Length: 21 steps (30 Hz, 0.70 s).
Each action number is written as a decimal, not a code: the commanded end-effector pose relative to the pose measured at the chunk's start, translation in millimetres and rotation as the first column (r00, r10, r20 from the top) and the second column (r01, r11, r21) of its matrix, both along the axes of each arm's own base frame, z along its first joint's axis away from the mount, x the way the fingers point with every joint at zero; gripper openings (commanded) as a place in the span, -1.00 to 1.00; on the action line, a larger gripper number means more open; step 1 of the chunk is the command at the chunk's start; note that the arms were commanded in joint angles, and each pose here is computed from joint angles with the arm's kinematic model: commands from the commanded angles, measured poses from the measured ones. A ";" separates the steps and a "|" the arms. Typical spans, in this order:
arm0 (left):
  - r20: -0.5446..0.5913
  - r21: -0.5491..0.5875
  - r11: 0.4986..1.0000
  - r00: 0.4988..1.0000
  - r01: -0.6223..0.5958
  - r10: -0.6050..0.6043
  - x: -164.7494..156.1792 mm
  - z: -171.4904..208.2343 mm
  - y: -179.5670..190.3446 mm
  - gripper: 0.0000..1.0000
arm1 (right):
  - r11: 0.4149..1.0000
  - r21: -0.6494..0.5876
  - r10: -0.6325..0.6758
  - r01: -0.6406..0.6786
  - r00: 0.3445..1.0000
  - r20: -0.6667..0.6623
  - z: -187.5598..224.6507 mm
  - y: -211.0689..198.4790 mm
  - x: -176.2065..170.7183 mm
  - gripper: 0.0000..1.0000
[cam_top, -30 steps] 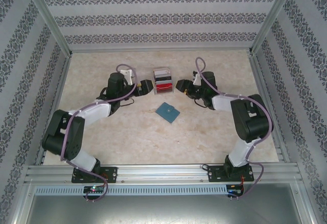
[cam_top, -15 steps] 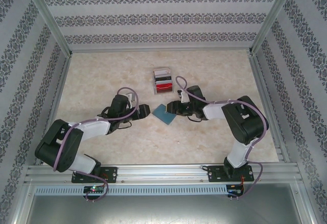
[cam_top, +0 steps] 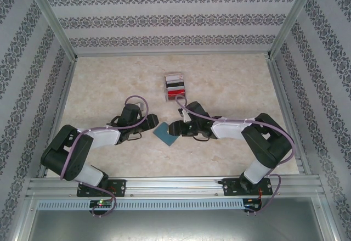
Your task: Put the credit cards into the card holder
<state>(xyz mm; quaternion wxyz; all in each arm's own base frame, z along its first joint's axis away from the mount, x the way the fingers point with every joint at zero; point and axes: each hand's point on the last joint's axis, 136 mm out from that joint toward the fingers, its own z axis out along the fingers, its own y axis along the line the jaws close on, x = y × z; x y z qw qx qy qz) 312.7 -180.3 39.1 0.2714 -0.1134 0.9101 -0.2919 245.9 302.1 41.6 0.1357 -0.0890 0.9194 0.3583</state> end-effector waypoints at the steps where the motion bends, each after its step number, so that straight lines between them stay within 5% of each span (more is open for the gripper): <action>1: 0.021 0.036 0.999 0.999 -0.032 0.031 5.4 11.8 4.0 0.54 | 0.980 -0.186 0.078 -0.068 0.996 0.050 -6.6 -14.2 -12.3 0.27; 8: 0.078 0.173 0.971 0.985 -0.164 0.152 5.3 15.9 41.7 0.84 | 0.790 -0.556 0.376 -0.259 0.921 0.105 -14.7 -12.0 -15.6 0.70; 12: 0.082 0.200 0.959 0.979 -0.201 0.188 4.6 13.7 52.9 0.88 | 0.682 -0.670 0.471 -0.292 0.877 0.096 -21.0 -11.9 -12.1 0.79; 15: 0.097 0.219 0.949 0.973 -0.227 0.210 4.5 12.7 59.7 0.89 | 0.652 -0.687 0.497 -0.319 0.865 0.070 -23.0 -10.2 -11.1 0.79; 21: 0.095 0.217 0.947 0.971 -0.235 0.220 4.4 11.8 62.5 0.89 | 0.683 -0.667 0.447 -0.297 0.892 0.061 -29.8 -10.0 -10.5 0.64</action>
